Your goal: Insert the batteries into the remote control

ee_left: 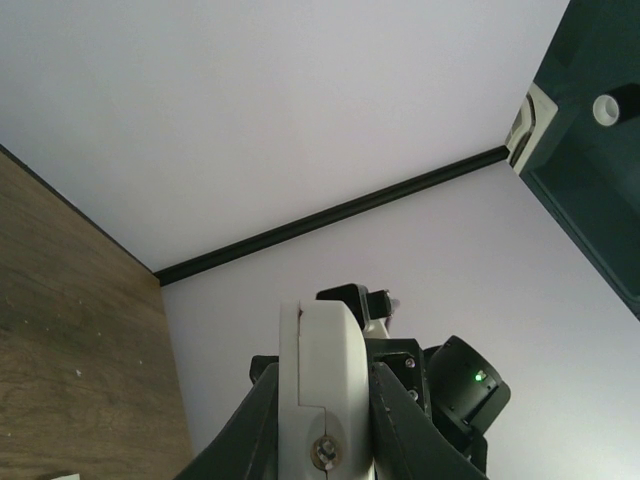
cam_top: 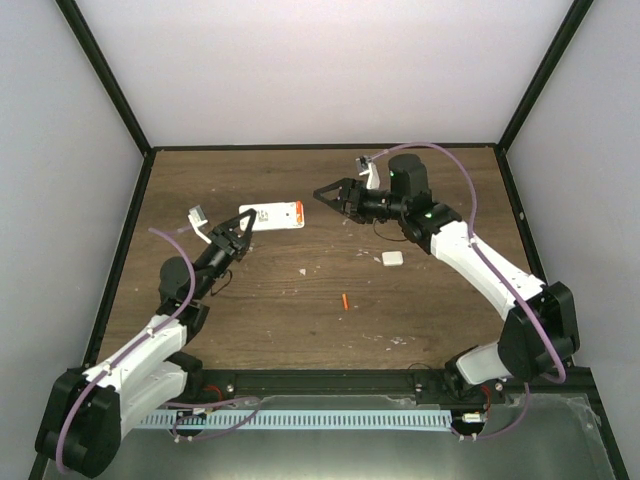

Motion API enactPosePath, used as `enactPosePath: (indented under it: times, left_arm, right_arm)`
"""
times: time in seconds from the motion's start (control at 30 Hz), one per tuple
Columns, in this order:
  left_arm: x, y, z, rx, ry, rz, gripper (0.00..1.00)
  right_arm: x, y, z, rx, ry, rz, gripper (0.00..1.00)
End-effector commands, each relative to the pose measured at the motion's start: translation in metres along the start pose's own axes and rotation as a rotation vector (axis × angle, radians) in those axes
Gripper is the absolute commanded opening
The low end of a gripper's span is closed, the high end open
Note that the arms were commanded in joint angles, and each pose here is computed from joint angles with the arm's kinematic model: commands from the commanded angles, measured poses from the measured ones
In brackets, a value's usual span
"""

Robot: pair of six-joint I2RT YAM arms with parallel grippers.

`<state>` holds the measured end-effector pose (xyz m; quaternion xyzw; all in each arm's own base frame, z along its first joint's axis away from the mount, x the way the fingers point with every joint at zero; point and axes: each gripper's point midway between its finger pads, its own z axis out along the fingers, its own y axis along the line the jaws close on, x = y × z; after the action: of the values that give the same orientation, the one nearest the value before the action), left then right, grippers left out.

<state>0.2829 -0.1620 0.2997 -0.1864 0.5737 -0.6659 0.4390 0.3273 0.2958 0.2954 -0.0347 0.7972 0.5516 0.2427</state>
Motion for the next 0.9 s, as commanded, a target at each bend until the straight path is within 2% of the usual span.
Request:
enactPosePath:
  times: [0.0, 0.43, 0.87]
  left_arm:
    - [-0.003, -0.033, 0.005, 0.107, 0.008, 0.021, 0.00]
    - [0.000, -0.033, 0.009, 0.114, 0.026, 0.024, 0.00]
    - [0.001, -0.031, 0.010, 0.108, 0.033, 0.033, 0.00]
  right_arm:
    - [0.005, 0.015, 0.004, -0.120, 0.051, 0.044, 0.66]
    - [0.003, 0.028, 0.010, -0.194, 0.079, 0.037, 0.64]
    - [0.011, 0.046, 0.021, -0.262, 0.121, 0.027, 0.56]
